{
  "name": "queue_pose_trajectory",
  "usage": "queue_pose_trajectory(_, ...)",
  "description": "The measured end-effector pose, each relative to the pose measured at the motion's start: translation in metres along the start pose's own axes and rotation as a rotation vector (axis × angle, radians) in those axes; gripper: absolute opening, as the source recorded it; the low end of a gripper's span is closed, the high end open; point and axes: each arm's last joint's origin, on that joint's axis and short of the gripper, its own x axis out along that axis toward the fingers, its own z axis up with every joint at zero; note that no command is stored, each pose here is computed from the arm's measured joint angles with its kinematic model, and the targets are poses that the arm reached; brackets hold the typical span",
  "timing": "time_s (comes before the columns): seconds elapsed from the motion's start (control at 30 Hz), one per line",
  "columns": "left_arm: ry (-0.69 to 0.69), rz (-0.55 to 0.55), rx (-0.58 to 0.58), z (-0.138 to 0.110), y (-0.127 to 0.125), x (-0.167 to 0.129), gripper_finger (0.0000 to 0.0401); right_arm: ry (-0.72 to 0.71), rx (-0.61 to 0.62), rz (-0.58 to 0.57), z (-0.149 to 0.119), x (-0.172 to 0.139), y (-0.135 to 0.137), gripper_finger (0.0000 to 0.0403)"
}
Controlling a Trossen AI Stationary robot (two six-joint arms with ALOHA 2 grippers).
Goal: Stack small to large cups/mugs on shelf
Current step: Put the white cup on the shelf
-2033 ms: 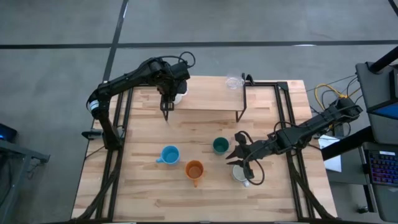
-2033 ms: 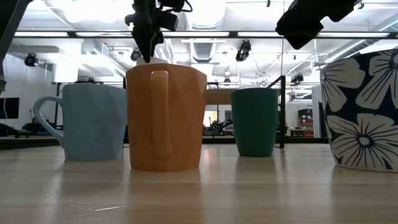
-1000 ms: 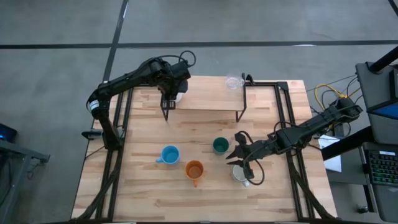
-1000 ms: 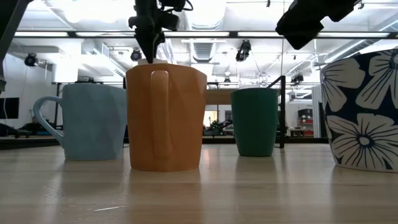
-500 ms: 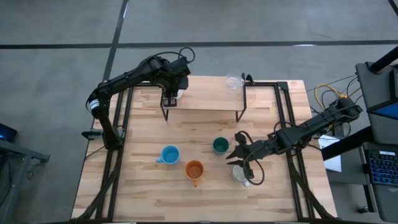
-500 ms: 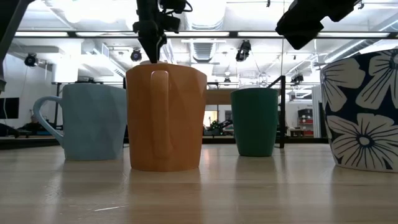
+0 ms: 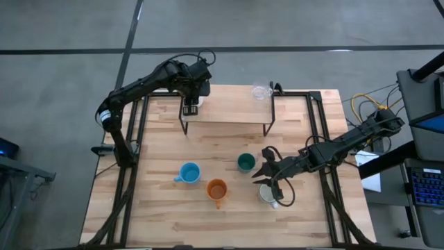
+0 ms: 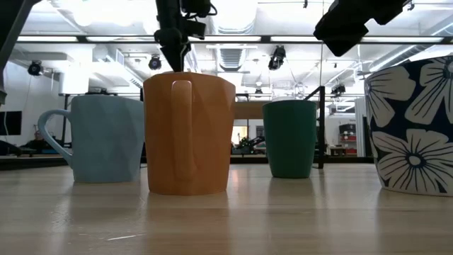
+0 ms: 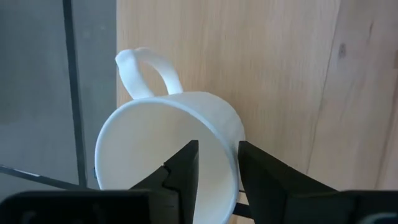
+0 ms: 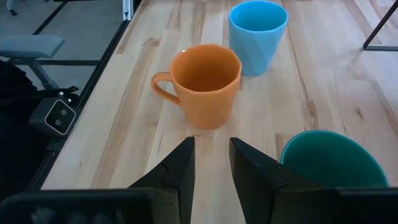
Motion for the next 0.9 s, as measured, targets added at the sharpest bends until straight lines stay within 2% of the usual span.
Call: queue_pose_trajectory(0.9, -0.054, 0.052, -0.011, -0.001, 0.019, 0.007, 0.0099, 0.000, 0.000, 0.000, 0.000, 0.000, 0.000, 0.0093)
